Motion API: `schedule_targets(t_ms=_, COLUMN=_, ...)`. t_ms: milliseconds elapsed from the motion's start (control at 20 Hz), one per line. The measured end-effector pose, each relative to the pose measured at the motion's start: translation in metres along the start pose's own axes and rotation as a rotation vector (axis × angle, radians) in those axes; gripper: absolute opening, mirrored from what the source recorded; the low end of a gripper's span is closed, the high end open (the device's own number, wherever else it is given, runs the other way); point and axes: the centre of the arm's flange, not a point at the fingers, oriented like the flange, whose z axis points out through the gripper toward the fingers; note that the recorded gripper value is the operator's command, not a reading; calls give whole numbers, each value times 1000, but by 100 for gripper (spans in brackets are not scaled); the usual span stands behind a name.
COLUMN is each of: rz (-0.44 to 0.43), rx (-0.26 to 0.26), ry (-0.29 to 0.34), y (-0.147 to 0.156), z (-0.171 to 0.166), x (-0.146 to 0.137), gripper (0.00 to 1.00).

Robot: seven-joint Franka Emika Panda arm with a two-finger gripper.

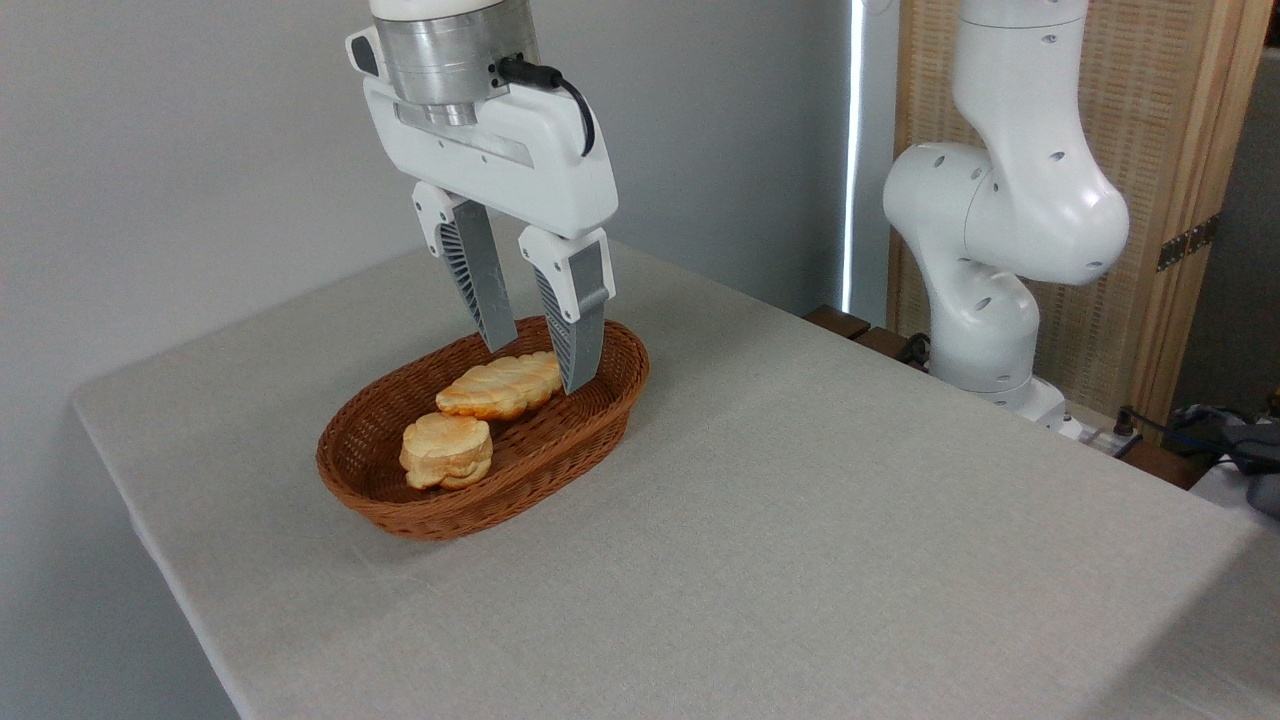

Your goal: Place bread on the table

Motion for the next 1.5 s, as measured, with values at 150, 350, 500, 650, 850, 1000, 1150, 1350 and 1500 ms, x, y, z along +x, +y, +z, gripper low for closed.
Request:
schedule_targets(t_ms=150, rz=2, rx=1, ry=1, y=0, z=-1, x=0, gripper=100)
schedule_targets(t_ms=350, rz=2, rx=3, ry=4, y=1, z=-3, x=-1, gripper=100)
schedule_targets(t_ms=500, rz=2, rx=4, ry=5, y=2, z=-4, x=-1, gripper=100)
schedule_targets(t_ms=650, rz=2, rx=4, ry=5, y=2, z=-4, x=-1, gripper=100)
schedule_targets(t_ms=850, rz=2, rx=4, ry=5, y=2, z=-4, x=-1, gripper=100)
schedule_targets(t_ms=1000, rz=2, rx=4, ry=5, y=2, z=-4, x=-1, gripper=100)
schedule_targets(t_ms=1150, rz=1, rx=4, ry=5, y=1, z=-4, x=-2, gripper=100)
schedule_targets(t_ms=1350, rz=1, rx=4, ry=5, y=1, z=-4, x=-2, gripper=100)
schedule_targets(t_ms=1500, rz=2, rx=4, ry=5, y=1, z=-4, x=-1, gripper=100)
